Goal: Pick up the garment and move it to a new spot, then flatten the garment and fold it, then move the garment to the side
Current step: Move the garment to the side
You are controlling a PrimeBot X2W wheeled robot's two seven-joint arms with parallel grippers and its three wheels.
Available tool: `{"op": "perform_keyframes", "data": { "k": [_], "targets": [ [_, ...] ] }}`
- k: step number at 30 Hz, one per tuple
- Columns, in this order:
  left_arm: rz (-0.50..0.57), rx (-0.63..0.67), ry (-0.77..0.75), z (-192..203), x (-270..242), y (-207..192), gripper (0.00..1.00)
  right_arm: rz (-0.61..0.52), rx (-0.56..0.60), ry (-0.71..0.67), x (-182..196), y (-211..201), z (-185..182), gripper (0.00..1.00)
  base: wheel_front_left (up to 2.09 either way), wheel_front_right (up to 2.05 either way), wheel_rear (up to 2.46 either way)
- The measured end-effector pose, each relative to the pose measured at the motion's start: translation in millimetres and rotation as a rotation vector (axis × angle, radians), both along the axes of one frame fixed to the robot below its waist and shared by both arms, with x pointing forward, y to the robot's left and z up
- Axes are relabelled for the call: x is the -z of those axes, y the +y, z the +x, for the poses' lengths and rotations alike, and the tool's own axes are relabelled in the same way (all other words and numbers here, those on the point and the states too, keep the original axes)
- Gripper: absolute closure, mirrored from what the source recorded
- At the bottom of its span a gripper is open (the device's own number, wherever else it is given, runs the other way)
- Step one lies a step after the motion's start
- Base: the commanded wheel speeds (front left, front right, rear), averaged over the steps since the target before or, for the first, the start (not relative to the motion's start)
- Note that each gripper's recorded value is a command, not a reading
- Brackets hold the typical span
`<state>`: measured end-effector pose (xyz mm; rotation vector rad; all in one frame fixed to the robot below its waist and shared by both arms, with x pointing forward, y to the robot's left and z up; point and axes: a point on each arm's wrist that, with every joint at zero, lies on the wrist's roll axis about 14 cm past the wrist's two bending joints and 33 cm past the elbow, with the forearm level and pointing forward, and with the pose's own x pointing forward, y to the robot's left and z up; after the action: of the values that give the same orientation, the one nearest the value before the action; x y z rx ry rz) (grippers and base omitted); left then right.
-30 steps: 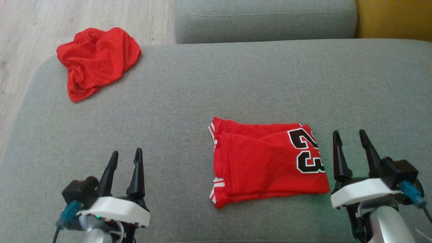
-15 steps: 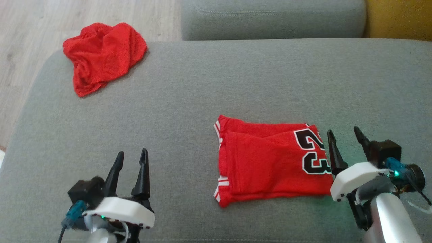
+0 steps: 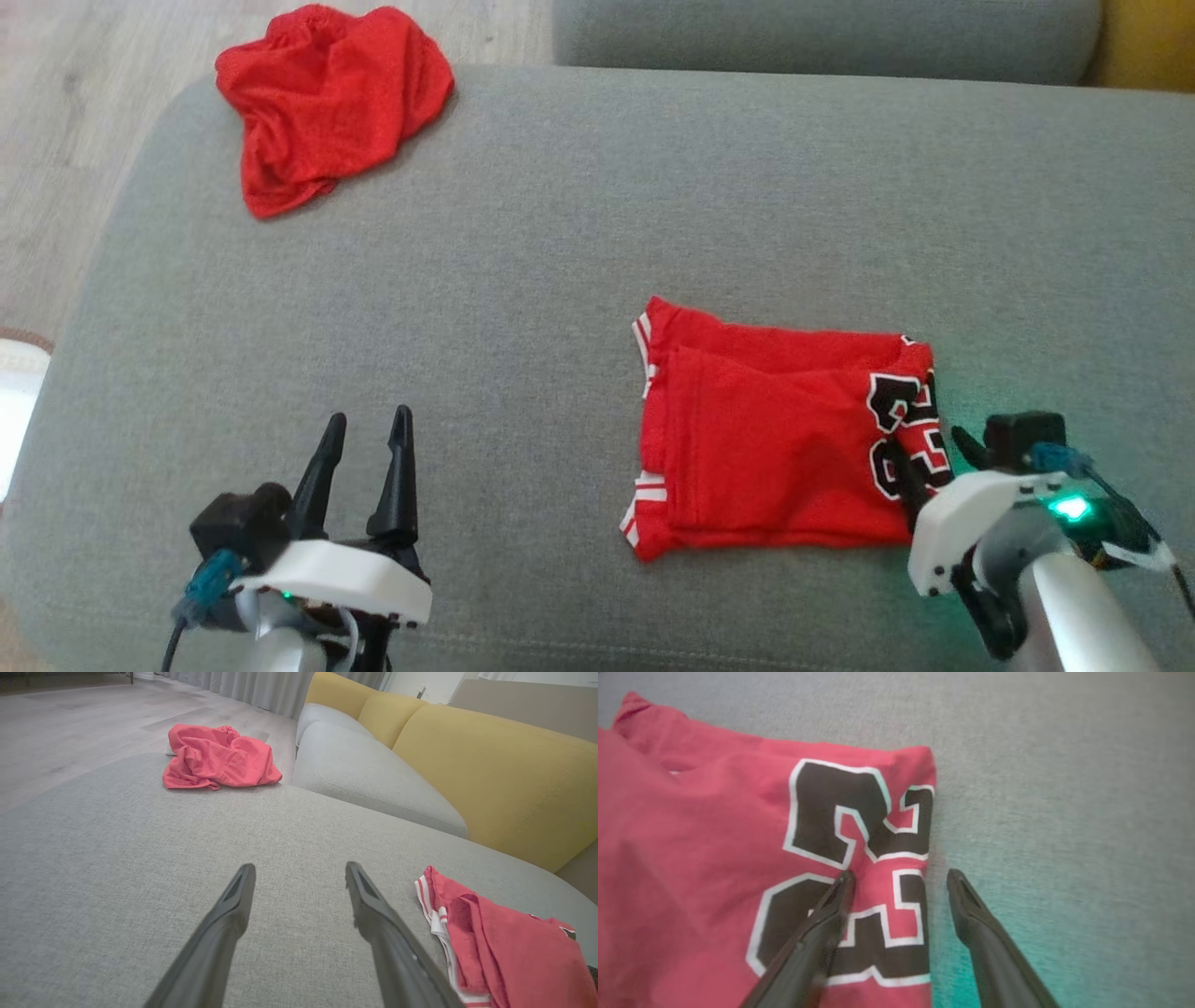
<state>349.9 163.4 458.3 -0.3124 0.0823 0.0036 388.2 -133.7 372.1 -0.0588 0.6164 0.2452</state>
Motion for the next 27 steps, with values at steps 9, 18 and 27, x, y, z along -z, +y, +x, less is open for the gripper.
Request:
{"op": "perform_keyframes", "data": {
  "k": [9, 18, 27],
  "targets": [
    [0.006, -0.019, 0.001, 3, 0, 5, 0.0, 0.01, -0.043, 0.048, 6, 15, 13, 0.68, 0.0, 0.0, 0.0],
    [0.001, 0.033, 0.01, 14, 4, -11, 0.0, 0.023, 0.002, -0.047, -13, 0, 41, 1.0, 0.0, 0.0, 0.0],
    [-0.006, 0.187, -0.01, 42, 3, -60, 0.0, -0.049, 0.192, -0.189, -53, -88, 67, 1.0, 0.0, 0.0, 0.0]
  ]
}}
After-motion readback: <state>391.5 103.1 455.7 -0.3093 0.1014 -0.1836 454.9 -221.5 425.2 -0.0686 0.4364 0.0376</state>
